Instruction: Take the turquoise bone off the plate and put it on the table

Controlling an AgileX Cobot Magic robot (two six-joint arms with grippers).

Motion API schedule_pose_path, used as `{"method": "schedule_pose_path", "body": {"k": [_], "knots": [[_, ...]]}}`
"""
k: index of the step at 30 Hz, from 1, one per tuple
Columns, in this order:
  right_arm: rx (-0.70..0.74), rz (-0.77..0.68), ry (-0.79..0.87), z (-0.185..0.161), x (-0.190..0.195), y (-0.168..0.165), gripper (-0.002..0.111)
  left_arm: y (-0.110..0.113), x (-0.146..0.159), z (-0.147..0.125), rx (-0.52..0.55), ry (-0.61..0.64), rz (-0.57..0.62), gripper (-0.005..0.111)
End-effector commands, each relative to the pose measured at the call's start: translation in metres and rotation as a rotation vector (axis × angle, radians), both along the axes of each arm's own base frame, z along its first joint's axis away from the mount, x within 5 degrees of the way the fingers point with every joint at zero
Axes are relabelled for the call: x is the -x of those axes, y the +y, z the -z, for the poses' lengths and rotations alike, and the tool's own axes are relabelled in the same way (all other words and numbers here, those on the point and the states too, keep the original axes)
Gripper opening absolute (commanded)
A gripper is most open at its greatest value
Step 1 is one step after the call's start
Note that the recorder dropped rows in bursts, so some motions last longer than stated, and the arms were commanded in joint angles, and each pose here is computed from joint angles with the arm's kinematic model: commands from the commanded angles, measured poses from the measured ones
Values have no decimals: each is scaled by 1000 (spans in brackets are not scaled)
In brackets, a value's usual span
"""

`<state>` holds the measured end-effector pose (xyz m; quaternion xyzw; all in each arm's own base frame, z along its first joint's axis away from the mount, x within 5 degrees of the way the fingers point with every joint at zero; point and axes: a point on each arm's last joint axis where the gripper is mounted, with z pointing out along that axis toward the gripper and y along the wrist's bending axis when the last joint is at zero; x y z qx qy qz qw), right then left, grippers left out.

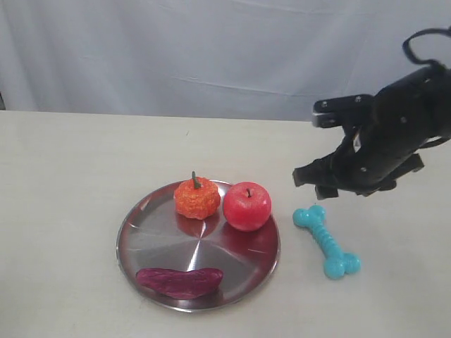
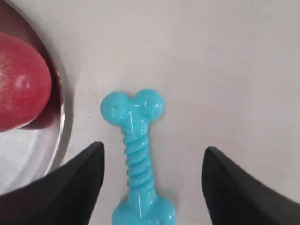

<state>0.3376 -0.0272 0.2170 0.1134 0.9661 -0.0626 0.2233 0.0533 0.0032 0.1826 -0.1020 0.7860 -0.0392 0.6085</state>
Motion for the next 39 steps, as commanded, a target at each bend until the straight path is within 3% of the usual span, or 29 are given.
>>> {"method": "schedule_pose_path", "body": {"k": [1,5,12,18,29,39], "knots": [[28,30,-60,-55,33,-4,59,0,0,0,5,-4,5,0],[42,46,-137,-99,69,-3,52,0,0,0,5,-4,5,0],[50,83,-268,-156,140,-2,23,0,0,0,5,-4,5,0],[52,92,-415,-184,186,-1,0,0,0,0,5,-4,5,0],[-8,65,-652,-211,253,8,0,0,0,0,5,-4,5,0],[-40,69,-661,-209,258,10,0,0,0,0,5,-4,5,0]]}}
